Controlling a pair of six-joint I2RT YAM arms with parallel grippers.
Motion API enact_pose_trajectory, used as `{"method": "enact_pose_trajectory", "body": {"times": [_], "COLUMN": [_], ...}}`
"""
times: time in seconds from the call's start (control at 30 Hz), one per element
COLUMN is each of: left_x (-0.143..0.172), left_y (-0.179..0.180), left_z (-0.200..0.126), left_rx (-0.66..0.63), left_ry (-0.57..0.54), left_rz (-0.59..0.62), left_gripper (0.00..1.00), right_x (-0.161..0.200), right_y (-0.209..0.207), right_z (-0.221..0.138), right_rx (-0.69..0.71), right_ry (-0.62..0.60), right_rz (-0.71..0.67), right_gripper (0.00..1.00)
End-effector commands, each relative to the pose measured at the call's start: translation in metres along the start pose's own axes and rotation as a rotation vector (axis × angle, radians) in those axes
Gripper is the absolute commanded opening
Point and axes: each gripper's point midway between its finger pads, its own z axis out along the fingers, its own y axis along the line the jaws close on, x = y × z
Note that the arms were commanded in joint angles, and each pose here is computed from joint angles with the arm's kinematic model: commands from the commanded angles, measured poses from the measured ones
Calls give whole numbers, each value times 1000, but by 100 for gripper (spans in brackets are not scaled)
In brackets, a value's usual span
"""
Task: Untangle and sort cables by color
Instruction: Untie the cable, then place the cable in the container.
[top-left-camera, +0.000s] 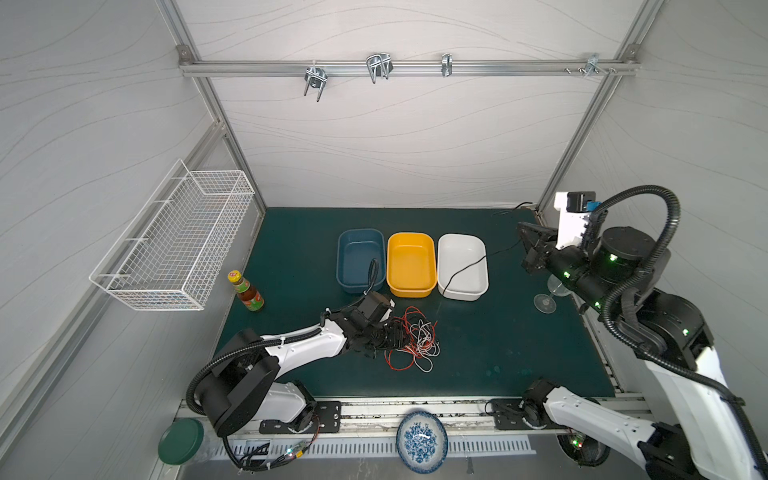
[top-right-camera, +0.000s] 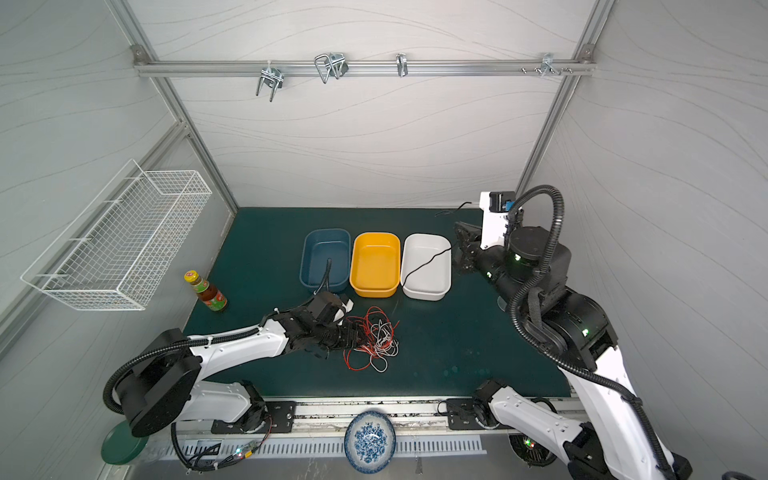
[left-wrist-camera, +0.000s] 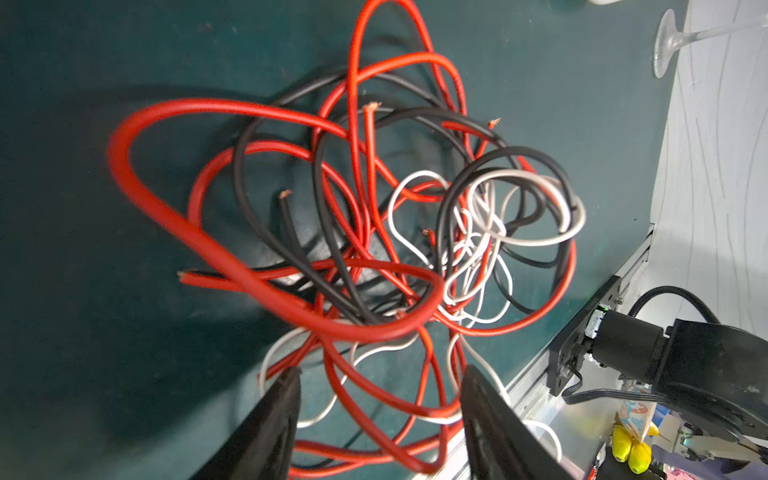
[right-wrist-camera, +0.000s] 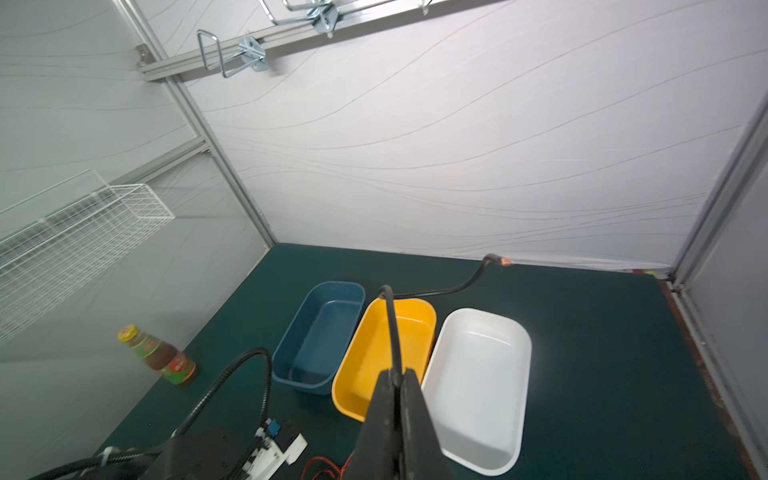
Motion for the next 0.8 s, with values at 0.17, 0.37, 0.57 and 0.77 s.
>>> {"method": "enact_pose_trajectory", "body": {"times": [0.17, 0.37, 0.57, 0.77], "left_x": [-30, -48, -78, -113], "left_y": [-38, -67, -87, -64], "left_z": [-41, -84, -143, -183], "left_rx": [38, 46, -85, -319], "left_ry": [-124, -199, -312, -536], "left_rz": [68, 128, 295, 396], "left_gripper": [70, 78, 88, 95], "right_x": [-39, -22, -14, -3], "right_y": [-21, -21, -28, -34], "right_z": [-7, 14, 39, 69], "right_rx": [141, 141, 158, 144], "right_ry": [-83, -27, -7, 38], "right_rz": [-106, -134, -141, -68], "right_gripper": [0, 0, 0, 0]}}
